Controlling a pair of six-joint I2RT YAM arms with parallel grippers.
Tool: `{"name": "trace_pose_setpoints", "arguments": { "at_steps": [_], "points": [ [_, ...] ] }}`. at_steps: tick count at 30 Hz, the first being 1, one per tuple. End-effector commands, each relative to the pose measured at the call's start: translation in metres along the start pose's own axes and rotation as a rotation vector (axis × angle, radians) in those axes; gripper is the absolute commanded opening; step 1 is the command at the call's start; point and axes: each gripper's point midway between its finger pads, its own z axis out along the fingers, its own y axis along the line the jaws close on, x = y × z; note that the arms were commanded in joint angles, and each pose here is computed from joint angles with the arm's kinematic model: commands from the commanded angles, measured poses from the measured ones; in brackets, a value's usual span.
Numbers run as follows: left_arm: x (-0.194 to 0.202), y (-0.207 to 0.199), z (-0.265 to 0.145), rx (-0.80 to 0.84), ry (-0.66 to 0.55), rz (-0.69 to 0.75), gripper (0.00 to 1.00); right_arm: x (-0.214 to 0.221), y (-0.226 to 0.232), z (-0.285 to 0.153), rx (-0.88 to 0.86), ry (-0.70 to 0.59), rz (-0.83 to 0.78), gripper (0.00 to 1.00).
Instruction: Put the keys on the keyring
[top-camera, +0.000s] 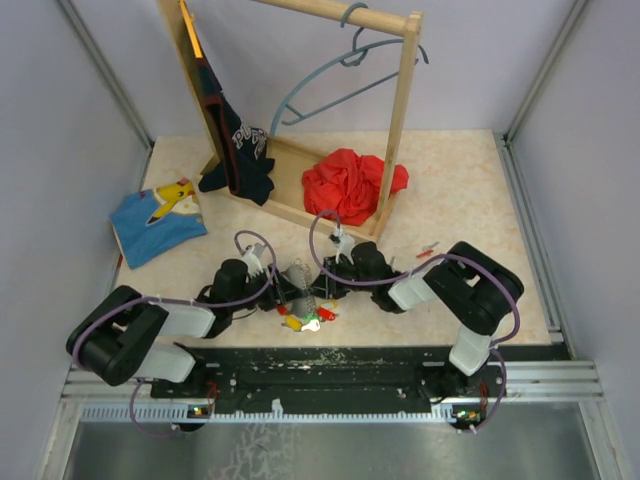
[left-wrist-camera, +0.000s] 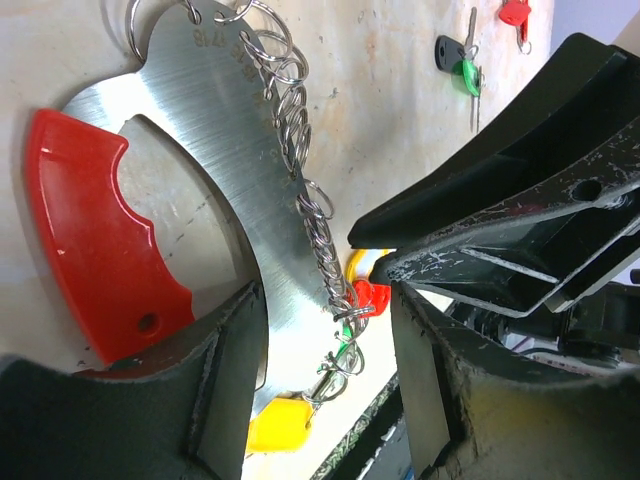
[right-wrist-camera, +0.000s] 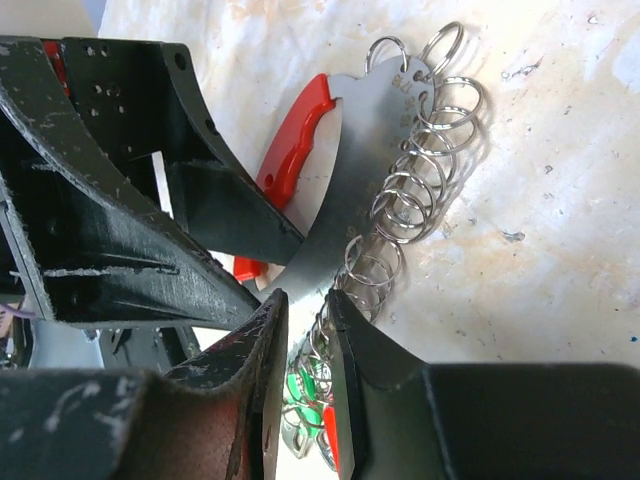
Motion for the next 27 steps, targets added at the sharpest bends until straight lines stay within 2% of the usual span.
{"name": "trace_pose_setpoints", "arguments": {
  "at_steps": [1,8,18,24,26,27],
  "points": [
    [0.000,0.010,-0.002,-0.038,-0.024,0.022,0.59,-0.025,0.022,0.003,-0.051,-0.059,-0.100,0.23],
    [0.003,0.023,0.000,-0.111,-0.003,0.005,0.65,-0.013,0.000,-0.003,0.061,0.007,-0.162,0.34],
    [0.007,0.024,0.007,-0.099,0.019,-0.023,0.65,-0.004,0.017,0.011,-0.069,0.027,-0.117,0.35],
    [0.000,0.010,0.008,-0.022,-0.015,-0.004,0.52,-0.015,0.034,0.003,-0.127,-0.022,-0.165,0.34],
    [-0.005,0.001,0.006,0.022,-0.045,0.014,0.40,-0.020,0.039,-0.002,-0.134,-0.039,-0.192,0.34],
    [-0.010,-0.005,0.005,0.049,-0.067,0.026,0.30,-0.020,0.039,-0.004,-0.134,-0.043,-0.203,0.34]
  ]
}}
